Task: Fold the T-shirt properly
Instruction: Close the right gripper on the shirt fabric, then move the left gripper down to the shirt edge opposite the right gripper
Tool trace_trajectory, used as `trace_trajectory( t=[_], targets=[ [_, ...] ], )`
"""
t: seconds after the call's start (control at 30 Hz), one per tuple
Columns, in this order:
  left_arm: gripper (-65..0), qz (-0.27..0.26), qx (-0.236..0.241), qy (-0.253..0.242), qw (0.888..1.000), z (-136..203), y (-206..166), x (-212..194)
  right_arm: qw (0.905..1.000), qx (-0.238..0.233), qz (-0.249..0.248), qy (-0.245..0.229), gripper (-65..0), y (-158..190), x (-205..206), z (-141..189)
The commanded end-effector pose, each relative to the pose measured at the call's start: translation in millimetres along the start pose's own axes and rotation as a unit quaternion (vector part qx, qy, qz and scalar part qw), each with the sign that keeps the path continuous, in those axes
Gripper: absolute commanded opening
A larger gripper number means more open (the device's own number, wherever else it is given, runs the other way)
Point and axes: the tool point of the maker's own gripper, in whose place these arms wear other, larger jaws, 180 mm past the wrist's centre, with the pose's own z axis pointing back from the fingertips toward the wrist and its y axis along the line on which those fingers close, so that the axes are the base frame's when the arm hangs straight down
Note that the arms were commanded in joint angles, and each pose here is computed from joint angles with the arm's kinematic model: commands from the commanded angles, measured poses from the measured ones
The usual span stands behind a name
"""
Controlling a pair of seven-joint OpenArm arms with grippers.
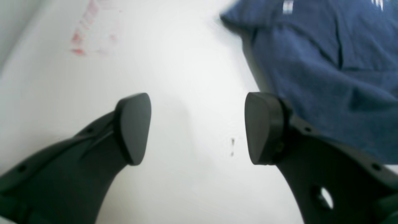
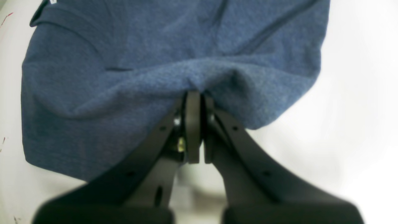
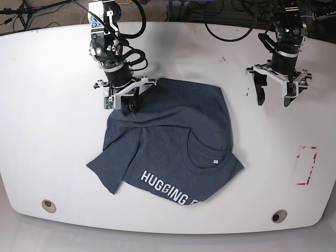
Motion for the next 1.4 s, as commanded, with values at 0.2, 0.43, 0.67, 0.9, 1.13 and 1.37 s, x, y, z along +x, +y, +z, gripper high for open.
trace_trajectory(
  t=[0.2, 0.43, 0.67, 0.9, 1.13, 1.37],
  targets=[
    [-21.6, 0.027, -0.024, -0.048, 0.998, -11, -14, 34, 0.9989, 0.013, 0.025, -0.038, -65.0, 3, 46, -6],
    [-21.5, 0.042, -0.034, -0.055, 0.997, -15, -22, 40, 0.9981, 0.013, 0.045, -0.039, -65.0, 0, 64, -9],
    [-21.6, 0.041, -0.047, -0.043, 0.997, -19, -28, 38, 0.9975, 0.015, 0.046, -0.051, -65.0, 3, 69, -8],
    [-21.9, 0.039, -0.045, -0.042, 0.997, -28, -28, 42, 0.9972, 0.019, 0.047, -0.056, -65.0, 7, 71, -6],
    [-22.7, 0.046, -0.041, -0.041, 0.997, -46, -24, 47, 0.9978, 0.028, 0.038, -0.047, -65.0, 15, 60, -3],
    [-23.4, 0.045, -0.042, -0.026, 0.998, -59, -24, 43, 0.9973, 0.032, 0.040, -0.053, -65.0, 18, 65, -5]
  ],
)
